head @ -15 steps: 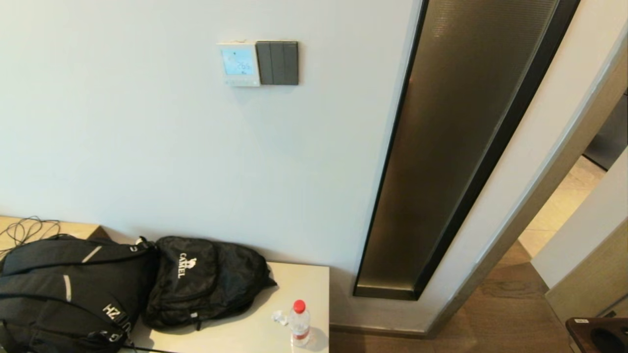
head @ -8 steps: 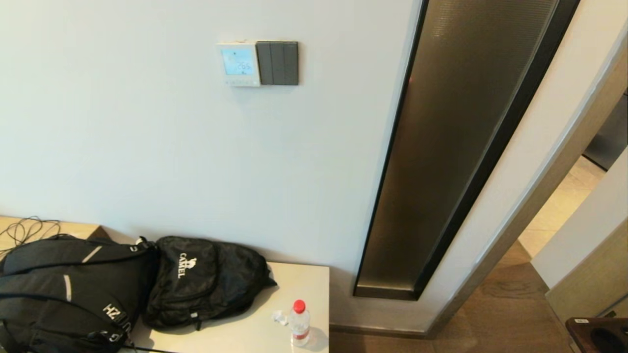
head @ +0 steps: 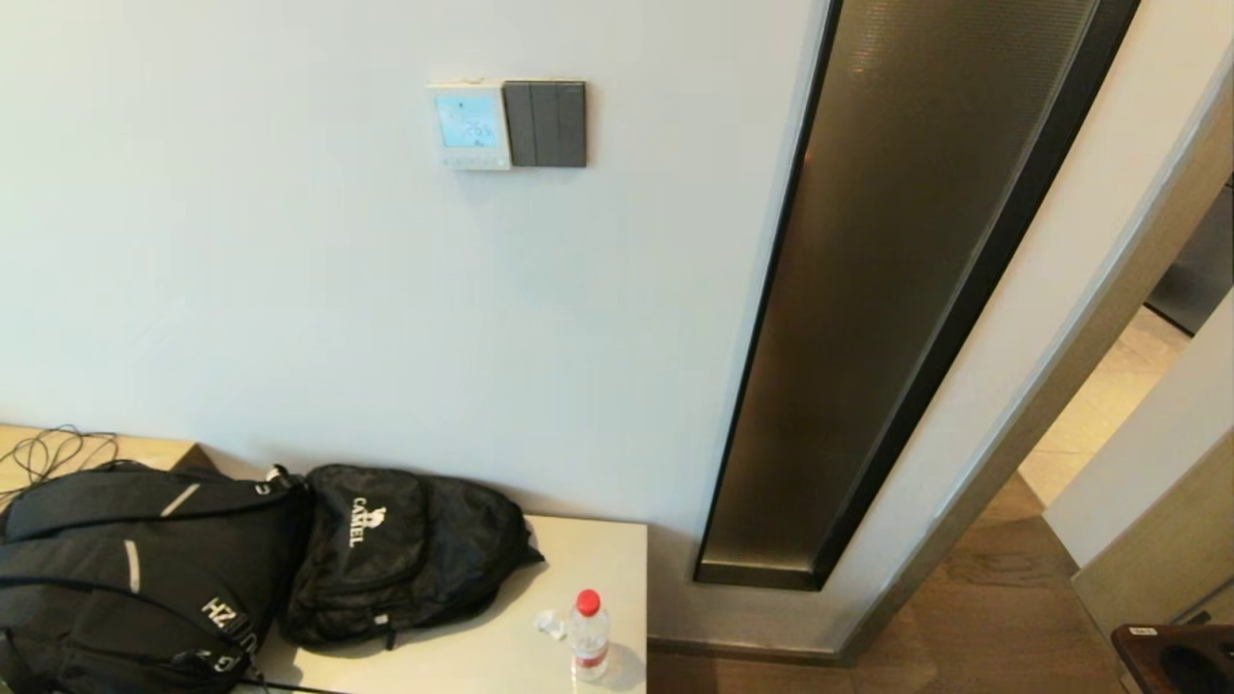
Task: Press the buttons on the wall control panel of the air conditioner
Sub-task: Turn off the central air conditioner
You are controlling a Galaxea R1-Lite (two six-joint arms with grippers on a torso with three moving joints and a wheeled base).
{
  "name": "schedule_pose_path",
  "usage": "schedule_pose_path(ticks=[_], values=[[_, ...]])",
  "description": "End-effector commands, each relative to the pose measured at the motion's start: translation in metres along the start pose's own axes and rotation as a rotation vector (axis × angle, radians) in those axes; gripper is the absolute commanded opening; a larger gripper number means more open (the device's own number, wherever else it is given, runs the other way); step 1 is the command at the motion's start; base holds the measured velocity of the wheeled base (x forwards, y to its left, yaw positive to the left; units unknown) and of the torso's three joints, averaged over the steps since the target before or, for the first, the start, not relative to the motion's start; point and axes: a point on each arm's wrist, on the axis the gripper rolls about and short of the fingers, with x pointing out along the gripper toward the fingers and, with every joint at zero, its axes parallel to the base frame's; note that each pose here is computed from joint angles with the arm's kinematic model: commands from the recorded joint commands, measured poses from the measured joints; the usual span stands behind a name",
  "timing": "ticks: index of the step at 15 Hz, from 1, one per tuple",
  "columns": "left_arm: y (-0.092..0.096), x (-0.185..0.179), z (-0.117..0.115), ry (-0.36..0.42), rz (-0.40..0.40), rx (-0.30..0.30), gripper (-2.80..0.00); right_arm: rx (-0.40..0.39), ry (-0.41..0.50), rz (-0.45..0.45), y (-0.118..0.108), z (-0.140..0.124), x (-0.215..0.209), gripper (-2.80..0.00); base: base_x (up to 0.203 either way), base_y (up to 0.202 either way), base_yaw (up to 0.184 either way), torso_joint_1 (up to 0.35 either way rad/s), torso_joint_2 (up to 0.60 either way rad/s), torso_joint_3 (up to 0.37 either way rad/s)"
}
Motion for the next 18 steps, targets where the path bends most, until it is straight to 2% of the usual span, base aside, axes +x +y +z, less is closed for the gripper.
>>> schedule_pose_path(ticks=[1,5,7,8,11,18], values=[[0.002,0.077,0.005,0.114,-0.021,-0.011,-2.8,-0.001,0.003,0.0,0.0,0.0,0.0,-2.8,0.0,0.0,0.0,0.0,0.0,0.0],[-0.006,0.165,0.022,0.09,-0.1,-0.03,-2.8,0.0,0.001,0.0,0.0,0.0,0.0,-2.8,0.0,0.0,0.0,0.0,0.0,0.0],[-0.024,0.202,0.026,0.048,-0.158,-0.036,-2.8,-0.001,0.002,0.0,0.0,0.0,0.0,-2.8,0.0,0.0,0.0,0.0,0.0,0.0],[-0.04,0.216,0.028,0.033,-0.186,-0.04,-2.8,-0.001,0.001,0.0,0.0,0.0,0.0,-2.8,0.0,0.0,0.0,0.0,0.0,0.0],[-0.077,0.245,0.022,0.032,-0.227,-0.047,-2.8,-0.001,0.001,0.0,0.0,0.0,0.0,-2.8,0.0,0.0,0.0,0.0,0.0,0.0],[-0.121,0.304,0.011,-0.013,-0.238,-0.058,-2.8,0.001,0.003,0.003,0.0,0.0,0.0,-2.8,0.0,0.0,0.0,0.0,0.0,0.0]])
